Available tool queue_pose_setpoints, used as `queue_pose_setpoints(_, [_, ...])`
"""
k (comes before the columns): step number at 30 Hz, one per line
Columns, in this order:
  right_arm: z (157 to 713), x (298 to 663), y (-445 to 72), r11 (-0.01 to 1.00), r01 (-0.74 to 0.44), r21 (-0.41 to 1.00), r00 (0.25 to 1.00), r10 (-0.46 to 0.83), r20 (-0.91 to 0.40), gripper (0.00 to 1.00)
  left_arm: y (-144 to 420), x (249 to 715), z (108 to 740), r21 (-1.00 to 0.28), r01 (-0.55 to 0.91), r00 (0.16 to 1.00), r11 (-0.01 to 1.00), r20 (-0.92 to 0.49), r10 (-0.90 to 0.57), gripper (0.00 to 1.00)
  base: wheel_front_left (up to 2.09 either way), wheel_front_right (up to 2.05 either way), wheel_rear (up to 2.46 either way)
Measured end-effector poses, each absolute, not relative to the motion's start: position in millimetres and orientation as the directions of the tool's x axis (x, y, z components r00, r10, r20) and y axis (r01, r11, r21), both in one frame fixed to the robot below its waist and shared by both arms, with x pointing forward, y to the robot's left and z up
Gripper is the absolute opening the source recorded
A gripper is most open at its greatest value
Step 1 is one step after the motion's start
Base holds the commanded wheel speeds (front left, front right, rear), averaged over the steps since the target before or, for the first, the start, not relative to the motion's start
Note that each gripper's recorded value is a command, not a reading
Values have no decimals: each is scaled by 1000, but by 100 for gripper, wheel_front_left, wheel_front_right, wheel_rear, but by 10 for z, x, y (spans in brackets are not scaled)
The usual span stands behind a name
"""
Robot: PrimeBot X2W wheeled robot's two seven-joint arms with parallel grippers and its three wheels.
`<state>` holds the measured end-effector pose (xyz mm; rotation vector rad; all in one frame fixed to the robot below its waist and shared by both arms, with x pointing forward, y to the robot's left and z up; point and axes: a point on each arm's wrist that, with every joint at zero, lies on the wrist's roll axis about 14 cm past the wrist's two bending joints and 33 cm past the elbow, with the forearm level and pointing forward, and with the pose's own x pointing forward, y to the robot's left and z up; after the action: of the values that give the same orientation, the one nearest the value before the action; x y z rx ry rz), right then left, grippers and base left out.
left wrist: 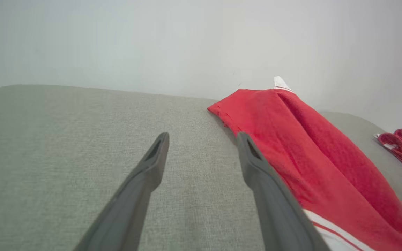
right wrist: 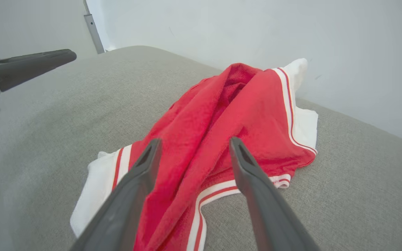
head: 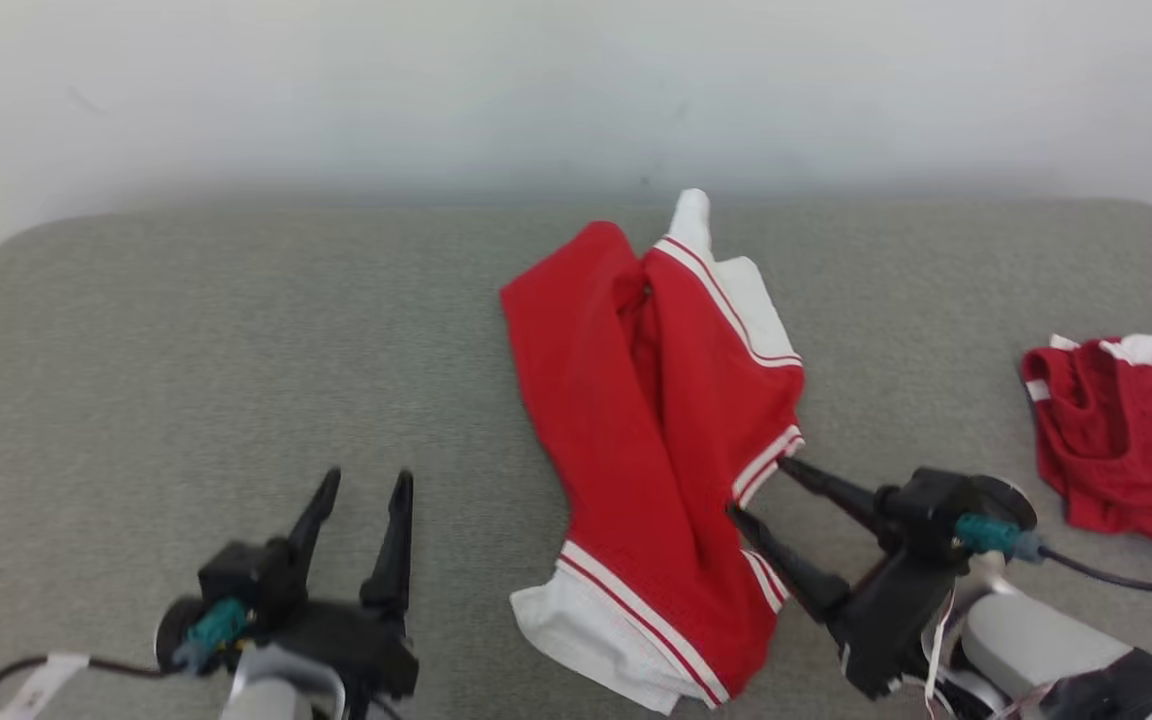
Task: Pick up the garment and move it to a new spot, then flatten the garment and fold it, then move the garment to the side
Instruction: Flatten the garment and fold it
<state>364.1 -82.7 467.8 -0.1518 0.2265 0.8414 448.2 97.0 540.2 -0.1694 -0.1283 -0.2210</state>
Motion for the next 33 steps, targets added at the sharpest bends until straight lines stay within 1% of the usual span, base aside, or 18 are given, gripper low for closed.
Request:
queue_pose_setpoints(3, [4839,3821,-893,716,-697,-41,710,680,-182,100,811,4681,5504,-123,273,953,954,168,-251,100,0,0,0])
queue_pose_setpoints(7, [4840,3938,-1076,790,-613,-31,785,604,-140,100,552,4975,5601,-63,341,928,938,183,-325,100,0,0,0])
queue_pose_setpoints(12, [4778,3974,-1211,841,-540,-31,837,534,-122,100,197,5355,5693,19,421,890,907,185,-417,100,0,0,0])
queue_pose_setpoints(15, [4788,4014,-1322,872,-489,-23,869,484,-105,100,-3,5548,5641,56,457,874,888,158,-460,100,0,0,0])
queue_pose_setpoints(18, [4739,4009,-1404,892,-451,-17,888,447,-110,100,-125,5721,5469,78,472,872,878,103,-478,100,0,0,0])
queue_pose_setpoints(22, [4701,4008,-1462,910,-414,-6,905,411,-111,100,-161,5933,5143,91,461,886,883,10,-464,100,0,0,0])
queue_pose_setpoints(28, [4605,4021,-1586,931,-364,-2,923,360,-135,100,-104,6180,4694,74,415,908,907,-103,-407,100,0,0,0])
queue_pose_setpoints(32, [4570,4027,-1667,940,-340,-6,931,335,-146,100,-157,6247,4552,54,418,903,907,-135,-408,100,0,0,0])
queue_pose_setpoints(33, [4560,4027,-1690,943,-333,-8,932,329,-150,100,-182,6263,4523,48,421,900,906,-141,-411,91,0,0,0])
